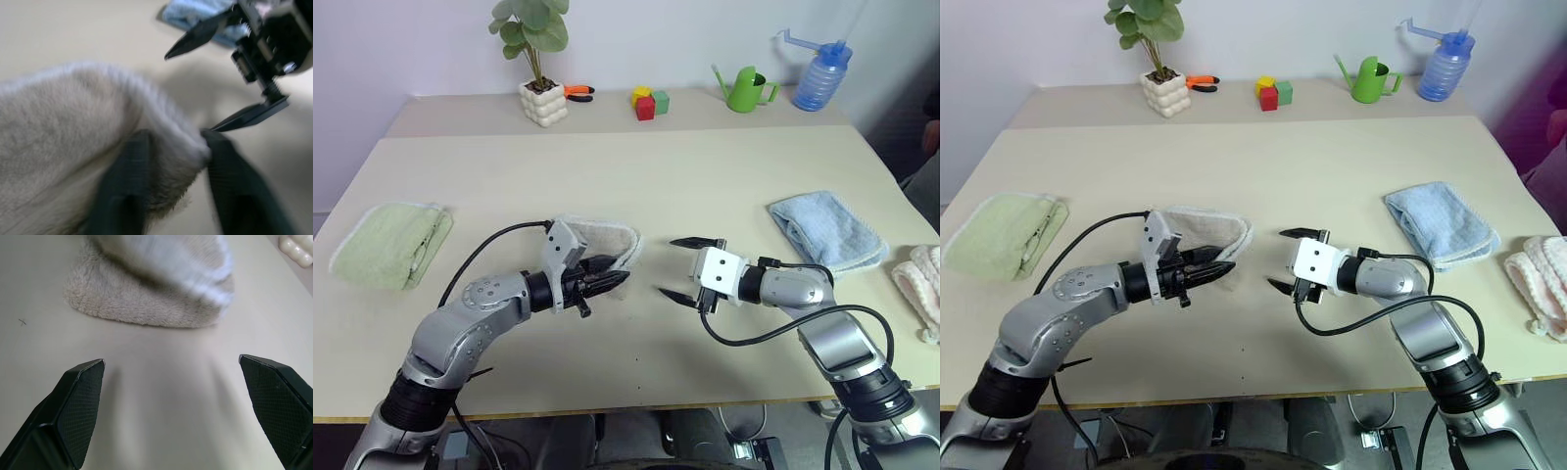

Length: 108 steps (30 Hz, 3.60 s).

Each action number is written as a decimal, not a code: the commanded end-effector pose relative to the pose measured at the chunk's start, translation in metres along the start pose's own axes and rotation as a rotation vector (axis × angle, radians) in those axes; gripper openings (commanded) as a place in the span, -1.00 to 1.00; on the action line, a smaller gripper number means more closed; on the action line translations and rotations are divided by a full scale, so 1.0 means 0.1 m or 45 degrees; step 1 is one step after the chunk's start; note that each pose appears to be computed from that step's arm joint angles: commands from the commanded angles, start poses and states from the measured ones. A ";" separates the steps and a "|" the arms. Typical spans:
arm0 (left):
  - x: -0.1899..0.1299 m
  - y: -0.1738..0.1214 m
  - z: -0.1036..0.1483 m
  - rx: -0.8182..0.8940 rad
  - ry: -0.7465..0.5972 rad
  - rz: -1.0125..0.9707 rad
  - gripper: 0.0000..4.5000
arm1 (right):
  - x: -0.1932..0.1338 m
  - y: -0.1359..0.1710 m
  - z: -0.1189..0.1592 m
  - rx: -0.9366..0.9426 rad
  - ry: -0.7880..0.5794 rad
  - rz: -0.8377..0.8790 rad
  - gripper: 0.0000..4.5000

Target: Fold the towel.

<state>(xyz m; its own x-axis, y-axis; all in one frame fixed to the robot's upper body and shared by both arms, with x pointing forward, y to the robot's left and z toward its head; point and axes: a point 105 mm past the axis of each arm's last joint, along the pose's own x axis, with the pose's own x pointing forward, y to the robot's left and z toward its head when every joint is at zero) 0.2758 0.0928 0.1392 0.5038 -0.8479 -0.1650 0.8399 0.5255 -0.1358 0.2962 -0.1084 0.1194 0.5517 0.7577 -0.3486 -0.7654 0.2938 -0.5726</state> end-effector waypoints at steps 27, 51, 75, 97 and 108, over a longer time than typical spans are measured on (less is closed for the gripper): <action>-0.12 0.86 -0.38 0.069 -0.073 0.594 -0.81 | 0.91 0.18 0.02 0.335 -0.041 -0.029 -0.99; -0.80 0.82 0.02 0.176 -0.229 0.671 0.18 | 0.42 -0.20 0.37 0.769 -0.186 -0.088 1.00; -0.71 0.62 -0.05 0.264 -0.194 0.605 1.00 | 0.85 0.10 0.42 1.392 -0.157 0.034 -0.23; -0.19 0.56 0.04 0.255 -0.232 0.416 1.00 | -1.43 -1.59 -0.25 1.512 -0.614 -1.393 -0.98; -0.05 0.52 -0.04 0.247 -0.207 0.326 1.00 | -1.99 -0.85 -1.11 1.949 -0.231 -1.671 -0.98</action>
<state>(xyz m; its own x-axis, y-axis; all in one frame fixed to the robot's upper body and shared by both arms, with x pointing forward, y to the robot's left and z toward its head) 0.3184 0.1291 0.1218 0.7291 -0.6832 -0.0405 0.6844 0.7275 0.0489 0.2906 -0.3476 0.1411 0.9310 -0.2649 -0.2512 0.3651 0.6695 0.6469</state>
